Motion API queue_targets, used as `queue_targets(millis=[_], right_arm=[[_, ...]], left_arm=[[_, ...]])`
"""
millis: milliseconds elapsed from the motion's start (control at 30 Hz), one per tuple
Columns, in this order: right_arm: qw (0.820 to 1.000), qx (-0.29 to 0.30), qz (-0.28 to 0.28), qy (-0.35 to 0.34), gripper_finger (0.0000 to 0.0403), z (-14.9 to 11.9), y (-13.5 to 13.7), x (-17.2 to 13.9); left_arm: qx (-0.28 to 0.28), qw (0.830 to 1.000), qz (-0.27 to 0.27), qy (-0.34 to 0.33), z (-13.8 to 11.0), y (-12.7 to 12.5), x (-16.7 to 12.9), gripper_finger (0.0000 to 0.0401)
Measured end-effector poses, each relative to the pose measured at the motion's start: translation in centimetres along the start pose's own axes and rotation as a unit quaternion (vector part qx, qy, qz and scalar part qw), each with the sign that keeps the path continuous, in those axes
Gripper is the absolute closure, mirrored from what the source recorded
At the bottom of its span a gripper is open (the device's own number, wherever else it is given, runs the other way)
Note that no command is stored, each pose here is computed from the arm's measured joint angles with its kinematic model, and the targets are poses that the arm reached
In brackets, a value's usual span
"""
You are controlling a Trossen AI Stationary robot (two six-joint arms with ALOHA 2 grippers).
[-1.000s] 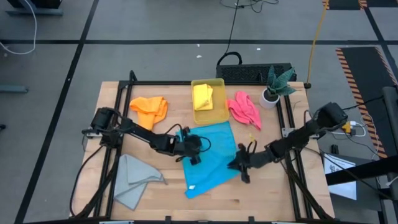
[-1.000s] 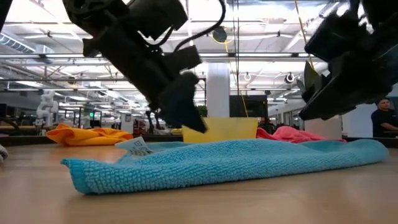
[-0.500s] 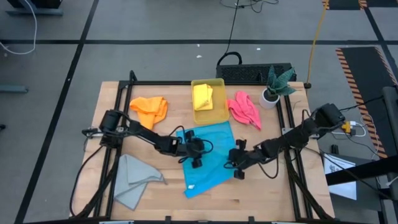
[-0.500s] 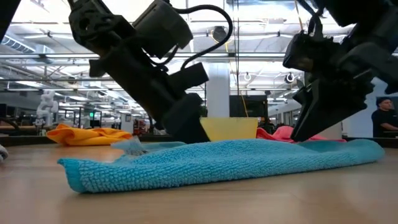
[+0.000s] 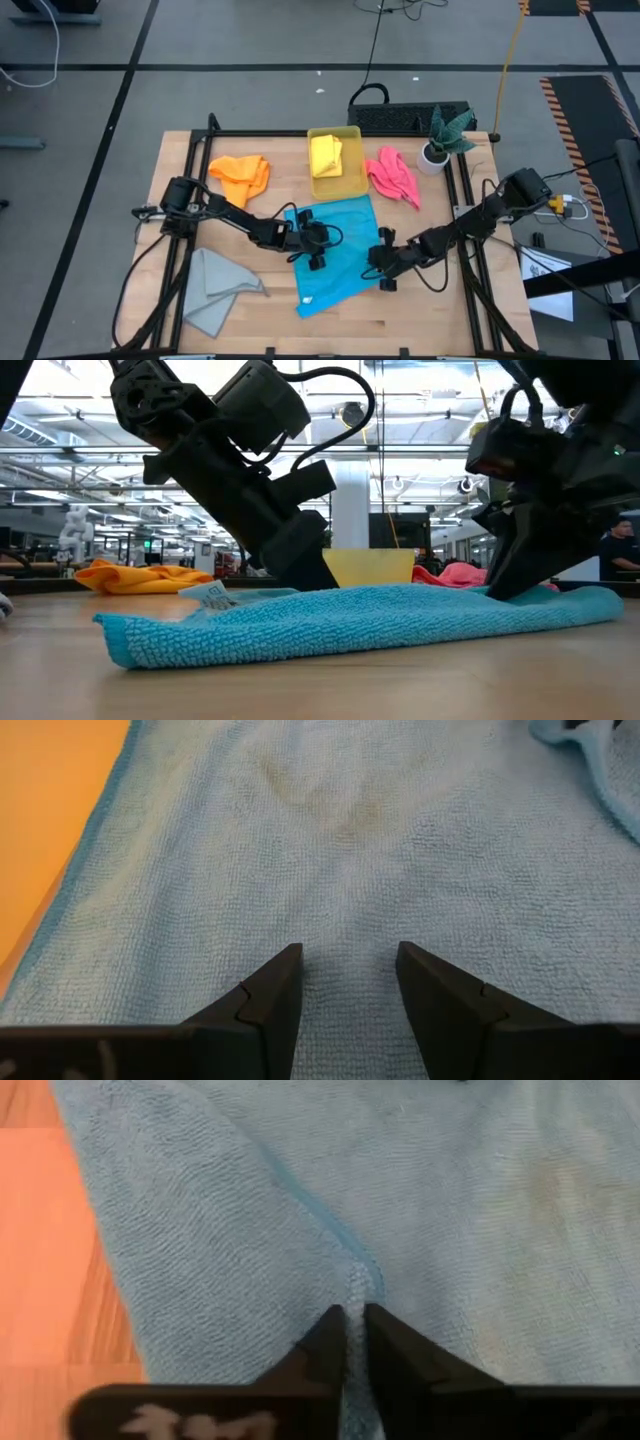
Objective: Fold microfiber towels
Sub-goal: Fold the blue microfiber towel
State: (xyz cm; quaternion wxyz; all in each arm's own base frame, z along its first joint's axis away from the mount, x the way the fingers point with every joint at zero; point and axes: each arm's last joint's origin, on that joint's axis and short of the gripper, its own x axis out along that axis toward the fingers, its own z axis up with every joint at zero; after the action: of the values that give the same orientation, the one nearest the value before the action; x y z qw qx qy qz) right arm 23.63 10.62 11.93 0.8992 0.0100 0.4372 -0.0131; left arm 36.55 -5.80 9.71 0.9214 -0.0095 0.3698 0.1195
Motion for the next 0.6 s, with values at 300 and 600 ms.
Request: queue_targets(millis=[300,600], right_arm=[[0.998,-0.015,0.057,-0.016,0.0400,-0.5,2.6,-1.6],[0.976,-0.172,0.129,-0.025,0.0401,-3.2,7.1,-2.9]], left_arm=[[0.004,1.000,0.000,0.001,0.0,0.0,0.0,0.0233],[0.064,0.998,-0.030,-0.001,0.0,-1.1,-0.8,0.0233]])
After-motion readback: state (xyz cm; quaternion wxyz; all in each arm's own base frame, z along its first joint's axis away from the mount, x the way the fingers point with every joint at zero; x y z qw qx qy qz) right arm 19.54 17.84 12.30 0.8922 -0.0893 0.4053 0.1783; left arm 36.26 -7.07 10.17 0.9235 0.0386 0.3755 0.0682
